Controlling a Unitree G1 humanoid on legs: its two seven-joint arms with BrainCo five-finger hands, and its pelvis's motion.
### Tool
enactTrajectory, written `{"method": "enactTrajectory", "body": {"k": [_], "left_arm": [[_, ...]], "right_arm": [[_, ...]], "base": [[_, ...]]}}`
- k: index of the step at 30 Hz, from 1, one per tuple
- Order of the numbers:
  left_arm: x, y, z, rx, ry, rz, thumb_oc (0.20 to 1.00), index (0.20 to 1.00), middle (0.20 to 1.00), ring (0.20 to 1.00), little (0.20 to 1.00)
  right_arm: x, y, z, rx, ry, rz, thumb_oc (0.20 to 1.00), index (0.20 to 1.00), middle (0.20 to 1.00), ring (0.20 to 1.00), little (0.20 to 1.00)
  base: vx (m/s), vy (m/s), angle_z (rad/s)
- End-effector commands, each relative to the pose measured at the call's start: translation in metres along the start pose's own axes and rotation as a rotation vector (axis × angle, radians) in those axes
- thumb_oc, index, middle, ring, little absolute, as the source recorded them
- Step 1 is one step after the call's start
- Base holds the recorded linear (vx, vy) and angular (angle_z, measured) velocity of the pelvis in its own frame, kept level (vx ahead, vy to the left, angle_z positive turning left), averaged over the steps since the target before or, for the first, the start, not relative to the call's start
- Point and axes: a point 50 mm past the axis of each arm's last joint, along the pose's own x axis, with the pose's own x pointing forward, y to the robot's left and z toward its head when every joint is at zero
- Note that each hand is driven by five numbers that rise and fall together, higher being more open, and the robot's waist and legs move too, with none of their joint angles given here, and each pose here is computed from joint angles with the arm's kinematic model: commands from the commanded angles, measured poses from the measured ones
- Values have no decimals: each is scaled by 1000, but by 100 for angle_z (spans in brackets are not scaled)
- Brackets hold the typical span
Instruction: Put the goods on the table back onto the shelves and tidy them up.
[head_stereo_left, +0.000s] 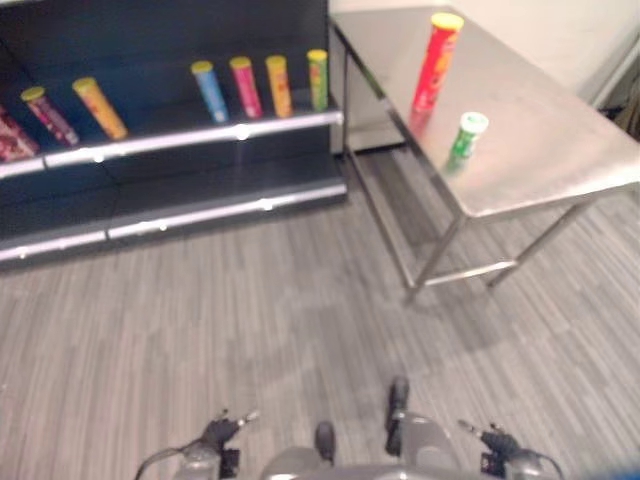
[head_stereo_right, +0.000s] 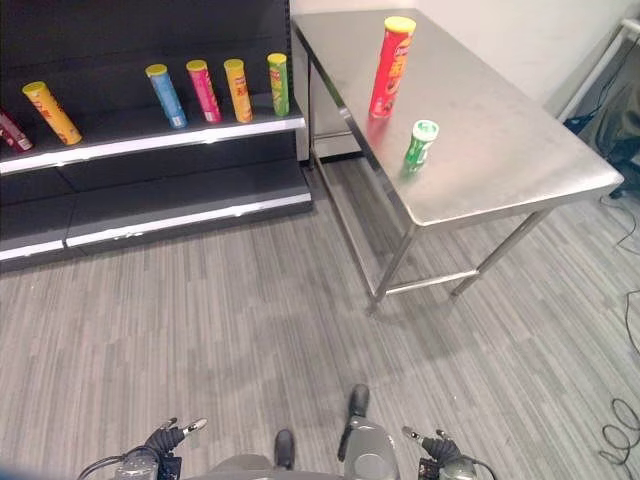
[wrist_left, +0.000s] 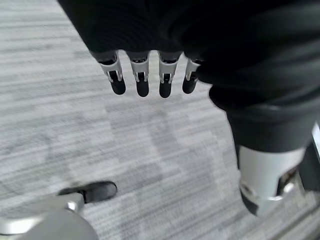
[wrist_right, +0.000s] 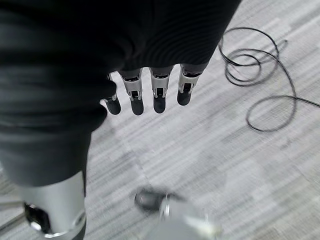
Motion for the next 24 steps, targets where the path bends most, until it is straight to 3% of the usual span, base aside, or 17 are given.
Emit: {"method": "enactTrajectory", "body": {"k": [1, 14, 24], "left_arm": [[2, 9, 15, 42, -49, 14, 1000, 1000, 1000, 1000, 1000], [-1, 2, 3, -40, -24, 4, 1000, 1000, 1000, 1000, 1000], [-1, -5, 3, -48, -36, -4, 1000, 1000, 1000, 1000, 1000]], "right_arm": [[2, -18, 15, 10, -51, -57, 1000, 1000, 1000, 1000, 1000], [2, -13, 21, -9, -73, -33, 1000, 1000, 1000, 1000, 1000], [2, -14, 27, -66, -91, -23, 1000, 1000, 1000, 1000, 1000]], "base": [[355, -17, 16], [261, -37, 4], [189, 202, -26]]}}
